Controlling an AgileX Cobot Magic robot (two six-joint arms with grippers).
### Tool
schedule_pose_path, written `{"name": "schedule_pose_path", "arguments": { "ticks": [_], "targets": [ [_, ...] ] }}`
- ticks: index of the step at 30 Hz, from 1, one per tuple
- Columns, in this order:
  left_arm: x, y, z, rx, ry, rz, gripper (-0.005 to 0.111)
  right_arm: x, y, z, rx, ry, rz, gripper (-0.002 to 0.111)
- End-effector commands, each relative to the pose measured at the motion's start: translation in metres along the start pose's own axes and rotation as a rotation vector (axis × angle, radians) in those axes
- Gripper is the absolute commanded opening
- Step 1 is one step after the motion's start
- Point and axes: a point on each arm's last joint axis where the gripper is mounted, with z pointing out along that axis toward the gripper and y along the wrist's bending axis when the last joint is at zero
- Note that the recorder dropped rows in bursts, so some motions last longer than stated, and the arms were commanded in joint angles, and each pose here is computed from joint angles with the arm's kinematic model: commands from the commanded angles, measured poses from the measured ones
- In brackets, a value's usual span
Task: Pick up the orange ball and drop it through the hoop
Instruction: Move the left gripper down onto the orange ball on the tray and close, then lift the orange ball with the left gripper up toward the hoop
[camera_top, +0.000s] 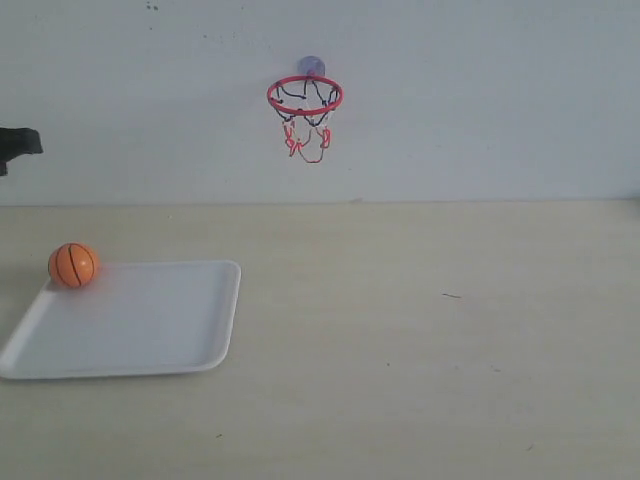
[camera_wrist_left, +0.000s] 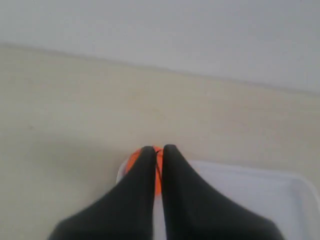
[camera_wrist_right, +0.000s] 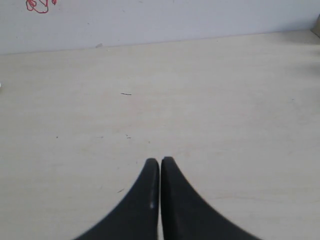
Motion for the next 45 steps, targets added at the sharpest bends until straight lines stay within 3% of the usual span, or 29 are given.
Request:
{"name": "schedule_pose_path", "arguments": {
  "ticks": [1, 5, 8, 14, 16, 27, 37, 45],
  "targets": [
    [-0.025, 0.006, 0.059, -0.004, 0.381, 0.105, 0.004, -0.001, 0.0, 0.0, 0.001, -0.011, -0.005, 0.0],
    [-0.042, 0.005, 0.09, -0.002, 0.467, 0.15, 0.005, -0.001, 0.0, 0.0, 0.001, -0.011, -0.005, 0.0],
    [-0.045, 0.003, 0.107, 0.007, 0.48, 0.151, 0.019, -0.001, 0.0, 0.0, 0.001, -0.011, -0.005, 0.0],
    [-0.034, 0.0, 0.124, 0.037, 0.52, 0.249, 0.083, -0.001, 0.0, 0.0, 0.001, -0.011, -0.005, 0.0],
    [-0.028, 0.0, 0.13, 0.045, 0.538, 0.272, 0.091, -0.001, 0.0, 0.0, 0.001, -0.011, -0.005, 0.0],
    [0.018, 0.002, 0.161, 0.092, 0.725, 0.229, 0.092, -0.001, 0.0, 0.0, 0.001, -0.011, -0.005, 0.0],
    [0.022, 0.004, 0.176, 0.084, 0.658, 0.235, 0.086, -0.001, 0.0, 0.0, 0.001, -0.011, -0.005, 0.0],
    [0.039, 0.006, 0.187, 0.087, 0.706, 0.237, 0.085, -0.001, 0.0, 0.0, 0.001, -0.011, -0.005, 0.0]
  ]
}}
